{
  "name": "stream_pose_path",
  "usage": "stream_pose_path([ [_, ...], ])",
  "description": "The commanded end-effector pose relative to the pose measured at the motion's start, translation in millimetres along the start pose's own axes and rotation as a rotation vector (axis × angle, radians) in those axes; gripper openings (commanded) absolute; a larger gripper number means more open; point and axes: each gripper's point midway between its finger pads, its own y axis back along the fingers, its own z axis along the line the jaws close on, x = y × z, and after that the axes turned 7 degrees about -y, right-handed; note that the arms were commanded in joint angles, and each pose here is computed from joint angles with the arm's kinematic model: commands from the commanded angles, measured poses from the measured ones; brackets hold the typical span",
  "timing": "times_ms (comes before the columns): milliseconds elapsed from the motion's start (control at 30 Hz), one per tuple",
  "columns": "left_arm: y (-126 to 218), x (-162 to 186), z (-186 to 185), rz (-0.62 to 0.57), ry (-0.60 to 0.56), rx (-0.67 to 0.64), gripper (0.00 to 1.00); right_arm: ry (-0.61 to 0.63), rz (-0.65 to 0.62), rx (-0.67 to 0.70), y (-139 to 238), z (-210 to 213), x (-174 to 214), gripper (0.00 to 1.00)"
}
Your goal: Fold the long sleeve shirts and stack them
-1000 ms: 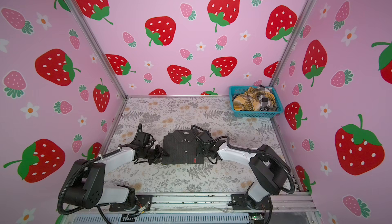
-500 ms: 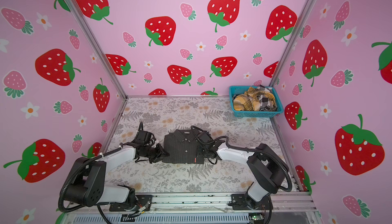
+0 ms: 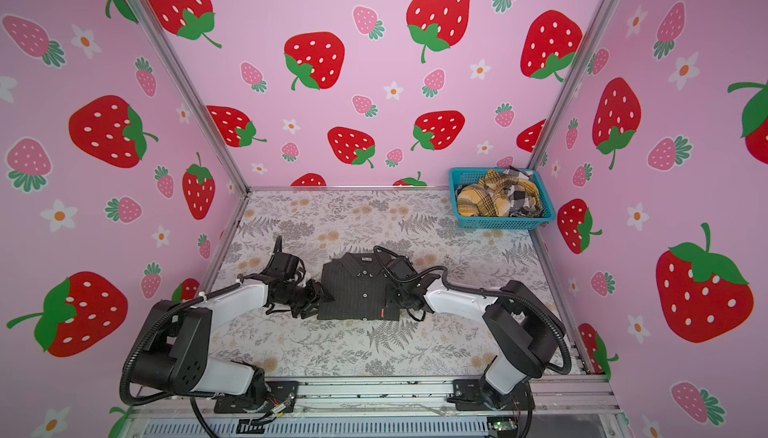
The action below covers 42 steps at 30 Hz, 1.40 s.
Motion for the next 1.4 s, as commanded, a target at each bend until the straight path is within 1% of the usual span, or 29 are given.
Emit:
stream_pose_path([
  [0,12,-7,-2,-0.025,-0.027,-0.043,0.55,-0.014,0.011,0.043,-4,-12,3,0.12],
  [200,11,-13,-1,-0.027,-0.018,-0.054,0.55,-0.017,0.013,0.03,-4,-11,3,0.12],
  [367,4,-19,-9,-0.018,-0.012,-0.012,0.55,-0.022,-0.006,0.022,2,-10,-1,0.12],
  [567,-5,-30,-12,-0.011,-0.004,-0.003,0.54,-0.027,-0.013,0.025,3,-12,-1,0.12],
  [733,-10,-37,-18,-0.014,0.005,0.022,0.45,-0.032,-0.012,0.027,2,-14,0,0.12],
  [900,-13,-38,-20,0.002,0.004,0.035,0.31,-0.033,-0.025,0.026,5,-14,-2,0.12],
  [1033,-15,-42,-25,0.002,0.005,0.055,0.23,-0.034,-0.029,0.025,5,-14,-3,0.12],
  [1167,-15,-45,-29,0.002,0.006,0.062,0.17,-0.04,-0.051,0.024,10,-14,-7,0.12],
  [1267,-12,-47,-33,-0.003,-0.002,0.068,0.14,-0.047,-0.072,0.02,16,-15,-12,0.12],
  [1367,-11,-52,-36,-0.015,-0.011,0.072,0.14,-0.05,-0.083,0.021,20,-16,-16,0.13],
])
